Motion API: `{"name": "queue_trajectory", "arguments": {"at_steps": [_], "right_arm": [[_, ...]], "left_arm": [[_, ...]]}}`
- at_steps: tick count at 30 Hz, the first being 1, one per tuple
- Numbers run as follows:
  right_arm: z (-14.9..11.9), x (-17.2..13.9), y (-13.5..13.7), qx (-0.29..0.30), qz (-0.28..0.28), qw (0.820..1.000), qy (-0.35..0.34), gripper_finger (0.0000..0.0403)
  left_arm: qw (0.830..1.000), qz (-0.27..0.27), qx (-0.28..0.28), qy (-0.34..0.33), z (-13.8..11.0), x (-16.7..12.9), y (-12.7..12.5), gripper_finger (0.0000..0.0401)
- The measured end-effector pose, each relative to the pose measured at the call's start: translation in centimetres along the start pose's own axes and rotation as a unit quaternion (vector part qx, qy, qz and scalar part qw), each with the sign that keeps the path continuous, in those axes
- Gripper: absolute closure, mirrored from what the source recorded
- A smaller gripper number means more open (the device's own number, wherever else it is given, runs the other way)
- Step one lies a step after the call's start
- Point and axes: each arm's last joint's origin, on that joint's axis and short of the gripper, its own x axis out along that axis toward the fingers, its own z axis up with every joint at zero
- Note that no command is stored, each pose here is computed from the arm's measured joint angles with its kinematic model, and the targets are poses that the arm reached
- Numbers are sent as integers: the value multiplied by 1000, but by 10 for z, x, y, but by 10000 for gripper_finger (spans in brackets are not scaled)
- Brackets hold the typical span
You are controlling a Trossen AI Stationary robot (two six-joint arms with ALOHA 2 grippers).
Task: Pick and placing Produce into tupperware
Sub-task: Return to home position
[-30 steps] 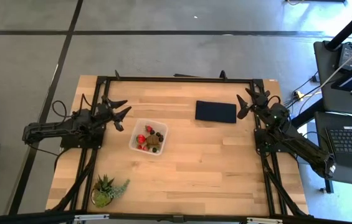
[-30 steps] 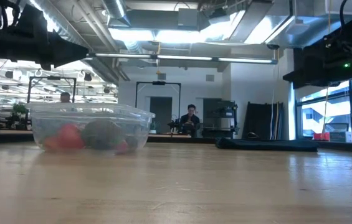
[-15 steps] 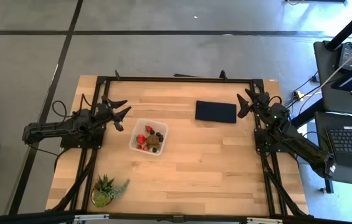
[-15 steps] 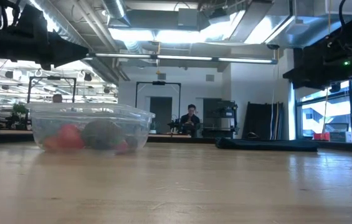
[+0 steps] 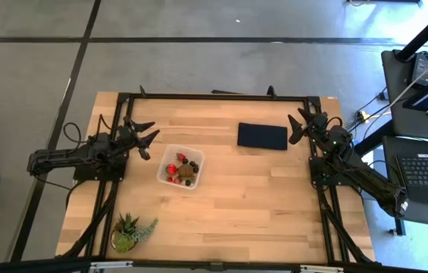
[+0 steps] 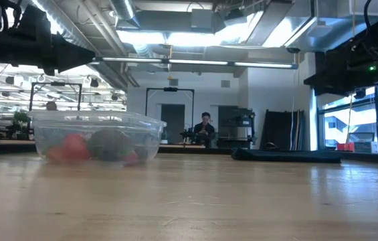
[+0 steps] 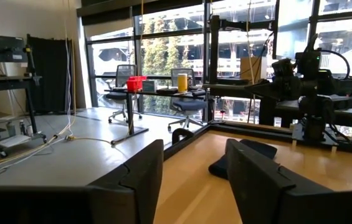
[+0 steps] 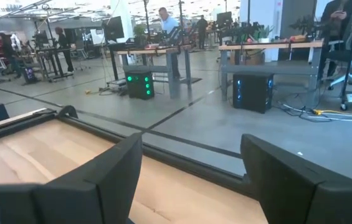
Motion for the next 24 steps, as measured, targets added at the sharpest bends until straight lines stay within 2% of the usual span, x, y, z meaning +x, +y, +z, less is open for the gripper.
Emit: {"name": "queue_trajectory", "arguments": {"at_steps": [24], "right_arm": [[0,0,0,-2,0,1000,0,130]], "left_arm": [[1000,0,0,0,0,0,0,239]]}}
